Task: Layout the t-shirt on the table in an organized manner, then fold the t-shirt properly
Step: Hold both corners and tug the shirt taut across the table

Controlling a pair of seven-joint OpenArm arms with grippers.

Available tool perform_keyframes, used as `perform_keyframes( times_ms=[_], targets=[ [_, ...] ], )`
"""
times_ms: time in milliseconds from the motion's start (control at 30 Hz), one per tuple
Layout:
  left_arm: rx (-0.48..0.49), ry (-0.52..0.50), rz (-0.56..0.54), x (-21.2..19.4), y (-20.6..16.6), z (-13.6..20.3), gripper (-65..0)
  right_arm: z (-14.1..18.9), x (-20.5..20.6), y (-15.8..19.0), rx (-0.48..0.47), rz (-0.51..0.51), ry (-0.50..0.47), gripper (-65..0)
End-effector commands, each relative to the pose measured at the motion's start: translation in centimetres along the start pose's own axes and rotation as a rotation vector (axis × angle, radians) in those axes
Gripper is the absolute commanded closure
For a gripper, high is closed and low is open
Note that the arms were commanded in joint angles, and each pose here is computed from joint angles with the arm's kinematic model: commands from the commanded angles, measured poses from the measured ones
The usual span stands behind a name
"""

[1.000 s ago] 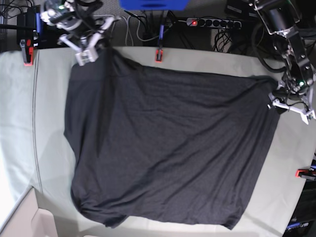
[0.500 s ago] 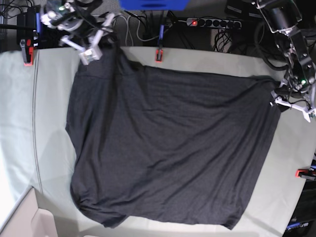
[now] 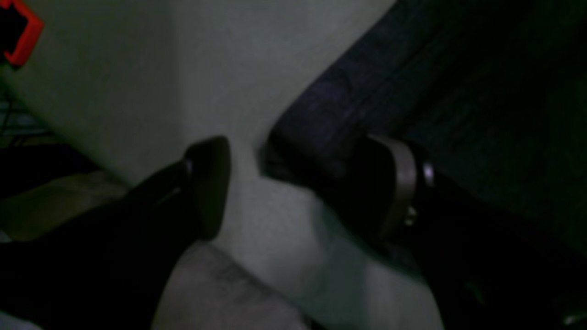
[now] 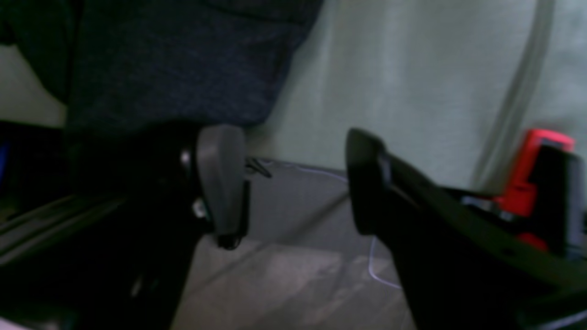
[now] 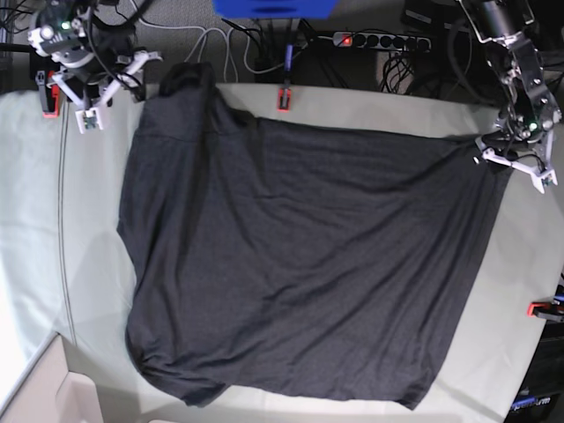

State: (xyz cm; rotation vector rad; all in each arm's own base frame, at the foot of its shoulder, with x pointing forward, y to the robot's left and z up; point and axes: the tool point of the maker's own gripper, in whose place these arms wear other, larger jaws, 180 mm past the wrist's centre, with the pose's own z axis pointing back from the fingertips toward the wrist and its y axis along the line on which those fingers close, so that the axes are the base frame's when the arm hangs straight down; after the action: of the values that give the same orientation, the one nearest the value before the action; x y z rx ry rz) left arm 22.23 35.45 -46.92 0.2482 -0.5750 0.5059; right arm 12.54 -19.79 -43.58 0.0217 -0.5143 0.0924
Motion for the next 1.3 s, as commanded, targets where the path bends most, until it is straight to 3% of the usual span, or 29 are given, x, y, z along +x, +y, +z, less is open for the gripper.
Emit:
perform_keyframes(
  times_ms=[0, 100, 233, 400, 767, 833, 933, 1133, 1267],
  targets=[
    [0.016, 0.022, -0.007, -0.3, 0.5, -0.1, -43.0, -0.2, 0.3, 0.1, 0.011, -0.004, -0.013, -38.2],
    [0.016, 0.060, 0.002, -1.5, 0.5, -0.8, -43.0, -1.3, -0.5, 0.6, 0.036, -0.029, 0.010, -39.3],
    [0.014, 0.005, 0.012, -0.9, 0.3, -1.6, -42.7, -2.3, -0.1, 0.9, 0.053, -0.047, 0.007, -39.4],
    [0.021, 0.017, 0.021, -2.4, 0.5, -2.6, -41.7, -2.8, 0.8, 0.9, 0.059, -0.052, -0.010, -39.4],
    [0.017, 0.001, 0.039, -2.0, 0.2, -3.2, 0.0, -4.8, 0.9, 0.5, 0.081, -0.073, 0.011, -39.1],
    [0.018, -0.019, 0.034, -1.5, 0.3, -2.7, -1.1, -4.8, 0.9, 0.4, 0.080, -0.073, 0.010, -38.9],
    [0.025, -0.055, 0.014, -1.0, 0.8, -1.7, 0.0, -4.8, 0.9, 0.6, 0.085, -0.071, 0.012, -31.0],
    [0.010, -0.047, 0.007, -0.4, 0.1, -0.2, -0.1, -4.4, 1.0, 0.1, 0.066, -0.065, 0.006, 0.0],
    [0.005, -0.048, 0.000, 0.6, -0.1, 0.6, -0.1, -2.5, 0.6, -2.1, -0.003, -0.053, -0.004, 0.0]
  ],
)
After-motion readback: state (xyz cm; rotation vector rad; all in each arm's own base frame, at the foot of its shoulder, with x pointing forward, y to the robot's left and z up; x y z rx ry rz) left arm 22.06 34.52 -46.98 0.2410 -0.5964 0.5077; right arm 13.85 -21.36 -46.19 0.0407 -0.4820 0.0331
